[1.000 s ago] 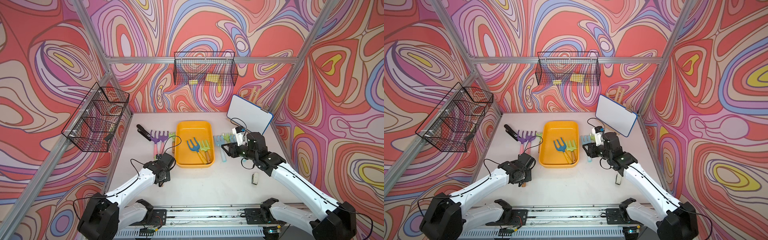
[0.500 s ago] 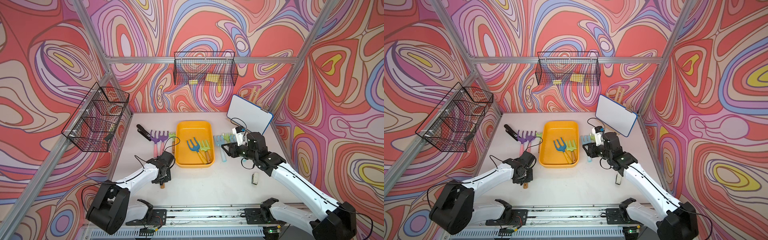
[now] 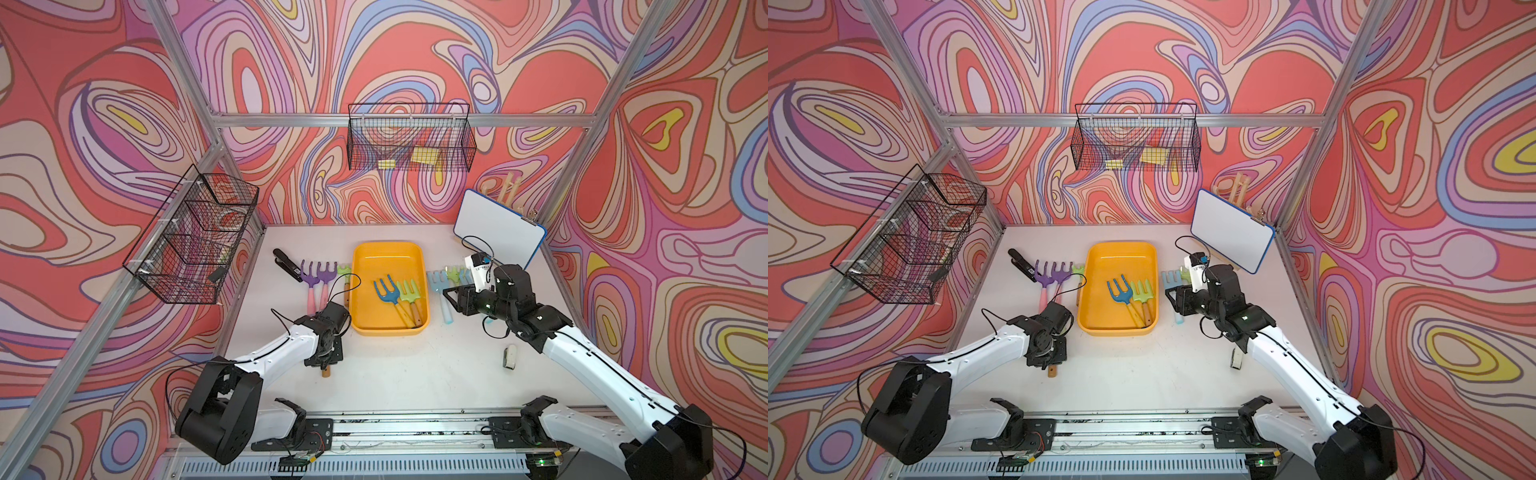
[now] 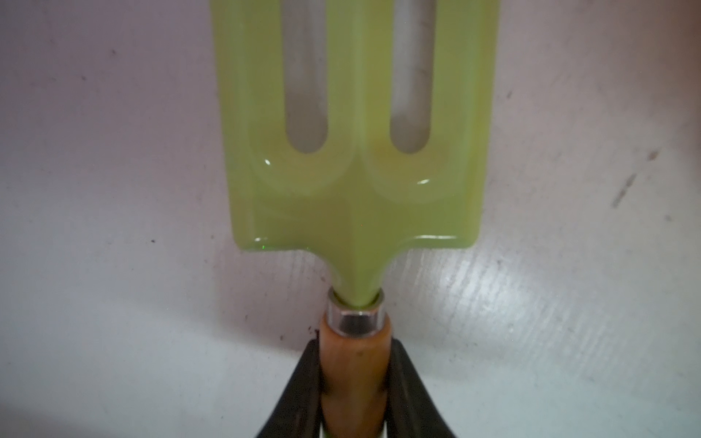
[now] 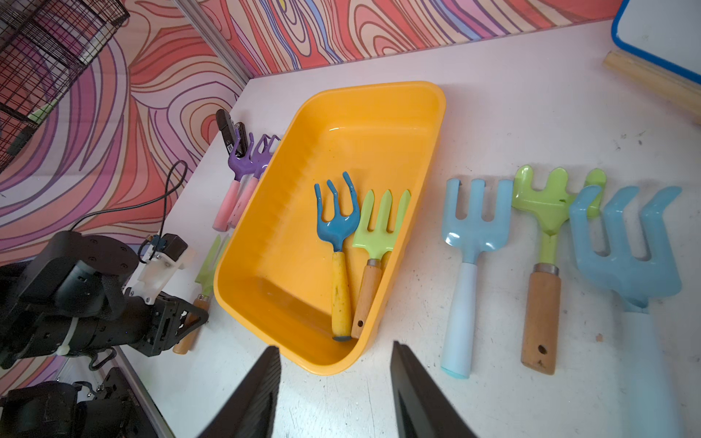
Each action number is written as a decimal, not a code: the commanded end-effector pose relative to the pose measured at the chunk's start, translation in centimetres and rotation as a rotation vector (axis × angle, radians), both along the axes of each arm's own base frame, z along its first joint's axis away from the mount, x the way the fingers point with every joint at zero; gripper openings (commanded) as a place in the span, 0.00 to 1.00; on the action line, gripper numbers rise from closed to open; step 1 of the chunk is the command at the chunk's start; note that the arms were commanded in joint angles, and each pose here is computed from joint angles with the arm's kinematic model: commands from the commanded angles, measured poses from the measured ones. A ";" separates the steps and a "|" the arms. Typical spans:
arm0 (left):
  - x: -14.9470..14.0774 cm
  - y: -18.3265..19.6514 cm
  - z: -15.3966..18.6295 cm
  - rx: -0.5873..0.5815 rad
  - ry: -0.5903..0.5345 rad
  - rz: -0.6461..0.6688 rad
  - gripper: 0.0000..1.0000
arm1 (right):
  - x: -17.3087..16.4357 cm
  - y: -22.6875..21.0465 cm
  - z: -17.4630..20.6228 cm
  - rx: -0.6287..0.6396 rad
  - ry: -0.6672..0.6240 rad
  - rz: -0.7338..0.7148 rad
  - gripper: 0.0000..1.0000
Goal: Take the hand rake out of the storage box
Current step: Place the rake at the center of the board, then pick up the rake from the storage box, then place the rake at the center of the board, then adjust the rake in the storage box.
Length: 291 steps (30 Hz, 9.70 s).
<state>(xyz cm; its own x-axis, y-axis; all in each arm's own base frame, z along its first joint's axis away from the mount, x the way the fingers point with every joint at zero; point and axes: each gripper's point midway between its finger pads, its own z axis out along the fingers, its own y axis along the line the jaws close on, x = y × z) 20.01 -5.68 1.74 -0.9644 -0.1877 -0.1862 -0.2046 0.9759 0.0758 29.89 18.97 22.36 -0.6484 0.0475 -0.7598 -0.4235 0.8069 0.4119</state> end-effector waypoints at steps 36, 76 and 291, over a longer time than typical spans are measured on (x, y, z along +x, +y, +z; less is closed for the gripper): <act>10.6 -6.6 13.8 -0.256 -0.709 -0.229 0.51 | 6.2 11.1 -13.1 -0.511 0.340 0.198 0.57; 9.5 -4.2 13.4 -0.190 -0.752 -0.214 0.48 | 5.9 12.6 -21.5 -0.694 0.449 0.233 0.26; 13.8 -26.0 4.6 -0.359 -0.260 -0.289 0.50 | -6.3 -8.0 -1.9 -0.115 -0.195 -0.392 0.82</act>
